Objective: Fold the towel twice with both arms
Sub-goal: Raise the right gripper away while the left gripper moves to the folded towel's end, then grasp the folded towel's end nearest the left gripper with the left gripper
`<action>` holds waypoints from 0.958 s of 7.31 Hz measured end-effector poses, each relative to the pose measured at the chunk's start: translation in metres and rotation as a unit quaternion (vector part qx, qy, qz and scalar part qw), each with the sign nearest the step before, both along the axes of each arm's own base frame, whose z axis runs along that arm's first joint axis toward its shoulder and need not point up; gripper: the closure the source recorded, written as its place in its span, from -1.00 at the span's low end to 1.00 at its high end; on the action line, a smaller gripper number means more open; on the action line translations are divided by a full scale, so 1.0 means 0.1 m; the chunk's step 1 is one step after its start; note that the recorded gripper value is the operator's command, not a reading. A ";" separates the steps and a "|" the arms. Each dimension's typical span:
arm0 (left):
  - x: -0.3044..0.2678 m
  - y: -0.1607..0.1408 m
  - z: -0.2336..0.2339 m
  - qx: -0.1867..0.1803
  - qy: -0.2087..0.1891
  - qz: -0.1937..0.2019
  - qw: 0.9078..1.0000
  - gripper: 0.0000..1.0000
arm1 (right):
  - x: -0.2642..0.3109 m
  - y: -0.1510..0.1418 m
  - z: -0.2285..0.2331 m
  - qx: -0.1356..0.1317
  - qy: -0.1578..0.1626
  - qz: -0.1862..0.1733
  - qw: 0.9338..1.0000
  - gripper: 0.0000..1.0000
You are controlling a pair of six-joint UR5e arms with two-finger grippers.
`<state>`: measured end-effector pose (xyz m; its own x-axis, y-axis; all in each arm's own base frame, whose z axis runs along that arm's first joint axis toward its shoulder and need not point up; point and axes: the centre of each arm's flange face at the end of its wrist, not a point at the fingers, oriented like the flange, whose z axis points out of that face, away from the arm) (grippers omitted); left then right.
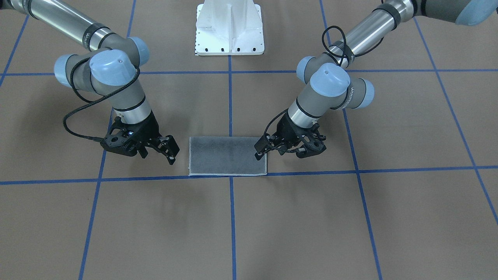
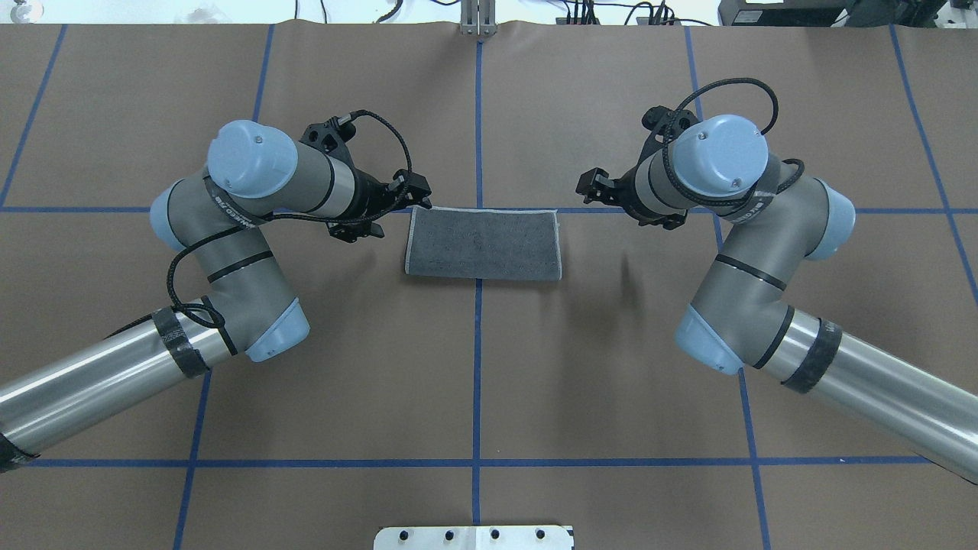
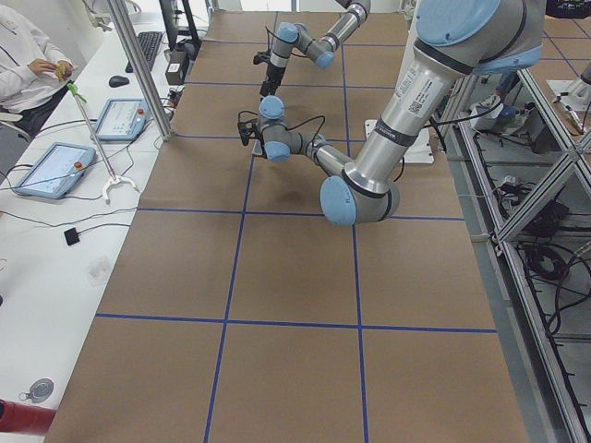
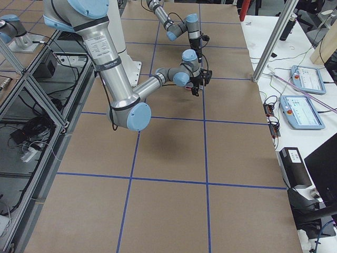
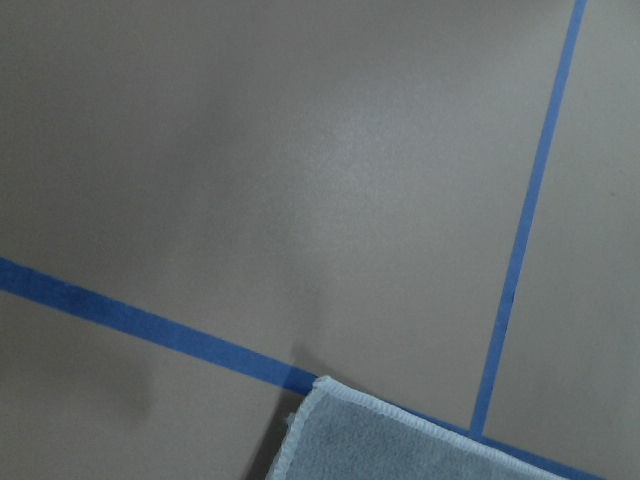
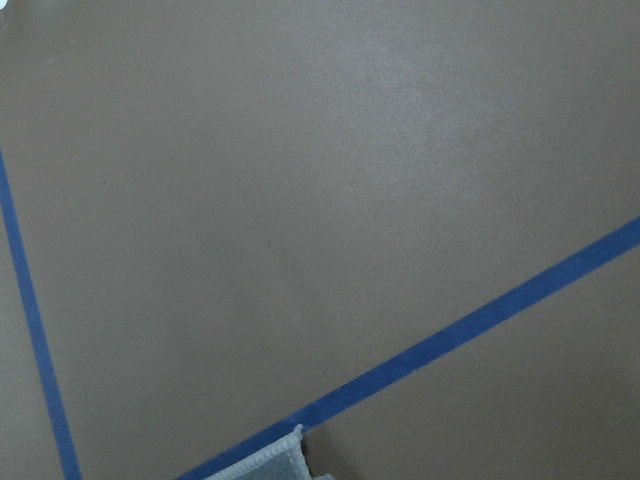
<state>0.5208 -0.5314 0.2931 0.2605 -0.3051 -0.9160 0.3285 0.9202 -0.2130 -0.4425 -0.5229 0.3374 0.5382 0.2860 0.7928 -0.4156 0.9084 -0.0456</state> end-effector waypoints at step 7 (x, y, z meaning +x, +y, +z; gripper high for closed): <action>0.17 0.40 0.08 -0.006 0.006 0.025 1.000 -0.64 | 0.58 -0.17 0.26 0.044 0.015 -0.076 0.996 -0.99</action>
